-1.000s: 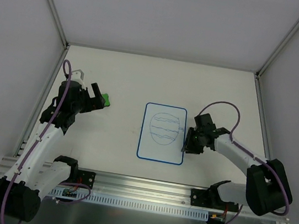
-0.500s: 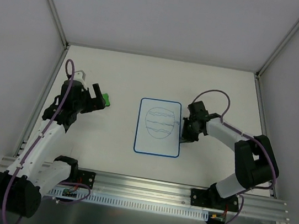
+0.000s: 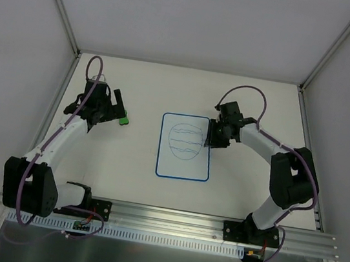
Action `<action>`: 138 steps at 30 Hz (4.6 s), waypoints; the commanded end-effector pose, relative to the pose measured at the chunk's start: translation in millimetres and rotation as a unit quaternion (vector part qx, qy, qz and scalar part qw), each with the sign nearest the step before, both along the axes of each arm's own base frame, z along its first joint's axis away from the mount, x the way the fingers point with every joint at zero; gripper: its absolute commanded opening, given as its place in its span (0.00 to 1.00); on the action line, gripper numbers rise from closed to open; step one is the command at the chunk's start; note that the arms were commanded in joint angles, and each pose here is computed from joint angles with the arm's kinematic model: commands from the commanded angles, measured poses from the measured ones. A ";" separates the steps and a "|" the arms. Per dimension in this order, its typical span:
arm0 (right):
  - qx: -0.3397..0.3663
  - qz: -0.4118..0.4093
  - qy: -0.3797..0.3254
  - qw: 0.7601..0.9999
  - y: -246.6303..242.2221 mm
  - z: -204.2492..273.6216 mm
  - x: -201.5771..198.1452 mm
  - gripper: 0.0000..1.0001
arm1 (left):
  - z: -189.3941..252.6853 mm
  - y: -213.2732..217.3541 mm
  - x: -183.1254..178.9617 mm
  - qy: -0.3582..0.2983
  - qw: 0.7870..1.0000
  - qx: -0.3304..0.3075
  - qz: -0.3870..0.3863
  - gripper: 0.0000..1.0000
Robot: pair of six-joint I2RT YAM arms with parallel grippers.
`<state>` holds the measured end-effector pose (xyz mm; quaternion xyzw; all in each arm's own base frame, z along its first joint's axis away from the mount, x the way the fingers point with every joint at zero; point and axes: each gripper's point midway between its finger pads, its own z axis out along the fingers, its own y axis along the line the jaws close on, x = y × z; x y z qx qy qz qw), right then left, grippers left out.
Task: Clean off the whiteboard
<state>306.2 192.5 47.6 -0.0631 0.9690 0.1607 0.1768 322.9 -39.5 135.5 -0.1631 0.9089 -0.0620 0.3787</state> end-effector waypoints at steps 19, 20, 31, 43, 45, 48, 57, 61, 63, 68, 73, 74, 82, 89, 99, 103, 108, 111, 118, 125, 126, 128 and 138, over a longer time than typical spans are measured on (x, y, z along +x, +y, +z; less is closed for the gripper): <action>0.013 -0.029 -0.113 0.993 -44.9 52.8 -54.5 0.84 | -75.8 0.5 84.1 0.107 0.992 0.029 0.053 0.73; 0.008 -0.031 -0.106 0.994 -47.9 46.1 -59.1 0.84 | -76.5 0.2 84.8 0.108 0.992 0.028 0.054 0.70; 0.010 -0.031 -0.080 0.996 -47.4 26.7 -67.9 0.83 | -97.6 -8.2 83.0 0.131 0.989 0.041 0.051 0.58; 0.031 -0.019 -0.055 0.998 -35.6 16.7 -69.7 0.83 | -101.0 -7.0 85.0 0.134 0.988 0.055 0.048 0.47; 0.031 -0.019 -0.052 0.998 -35.4 15.2 -70.1 0.83 | -100.1 -5.6 86.5 0.132 0.988 0.058 0.048 0.44; 0.032 -0.019 -0.045 0.998 -34.0 13.1 -70.3 0.83 | -99.3 -6.4 88.8 0.130 0.989 0.060 0.044 0.40; 0.049 -0.043 -0.009 0.998 -24.2 3.5 -70.9 0.79 | -82.6 -14.7 91.5 0.110 0.991 0.072 0.022 0.05; 0.044 -0.053 0.009 0.998 -20.7 -4.2 -70.3 0.72 | -59.4 -38.9 91.9 0.079 0.993 0.085 -0.013 0.02; 0.042 -0.056 0.023 0.997 -18.7 -10.3 -70.4 0.64 | -52.8 -58.8 88.9 0.069 0.993 0.087 -0.040 0.02; 0.029 -0.062 0.032 0.997 -10.3 -16.3 -69.6 0.53 | -34.3 -91.3 78.3 0.045 0.992 0.083 -0.083 0.02; -0.015 -0.060 0.022 0.998 -2.1 -27.0 -69.3 0.50 | -19.8 -121.2 67.2 0.030 0.988 0.068 -0.133 0.02; -0.019 -0.069 0.025 0.997 -1.7 -29.4 -70.4 0.49 | -17.6 -128.3 65.4 0.027 0.987 0.067 -0.145 0.02; -0.072 -0.122 0.010 0.990 -12.3 -45.5 -84.1 0.27 | -27.6 -162.5 59.3 0.039 0.972 0.068 -0.222 0.03; -0.094 -0.142 0.015 0.985 -23.6 -52.5 -92.9 0.00 | -45.0 -193.6 68.1 0.048 0.960 0.088 -0.260 0.02; -0.097 -0.158 0.010 0.983 -24.6 -53.0 -89.5 0.00 | -72.3 -221.7 88.2 0.054 0.951 0.129 -0.277 0.01; -0.097 -0.161 -0.003 0.982 -24.8 -46.7 -83.2 0.00 | -88.3 -222.6 88.5 0.068 0.949 0.139 -0.274 0.01; -0.106 -0.156 -0.005 0.982 -24.8 -40.7 -80.0 0.00 | -114.5 -234.8 82.1 0.098 0.942 0.144 -0.288 0.00; -0.107 -0.157 -0.008 0.982 -25.0 -37.5 -78.7 0.00 | -130.8 -257.2 67.6 0.120 0.930 0.147 -0.315 0.00; -0.107 -0.156 -0.006 0.982 -25.6 -35.7 -80.0 0.00 | -149.3 -299.2 32.7 0.158 0.915 0.111 -0.354 0.00; -0.112 -0.147 0.018 0.983 -19.1 -46.9 -80.8 0.00 | -147.0 -261.2 44.4 0.169 0.933 0.134 -0.287 0.00; -0.112 -0.144 0.020 0.983 -18.2 -47.4 -80.8 0.00 | -147.3 -250.4 47.6 0.173 0.936 0.140 -0.273 0.00; -0.114 -0.142 0.022 0.983 -18.2 -48.7 -81.6 0.00 | -142.9 -226.4 59.3 0.177 0.941 0.149 -0.247 0.00; -0.113 -0.134 0.025 0.984 -15.2 -50.3 -80.3 0.00 | -148.3 -187.2 70.1 0.206 0.920 0.211 -0.257 0.00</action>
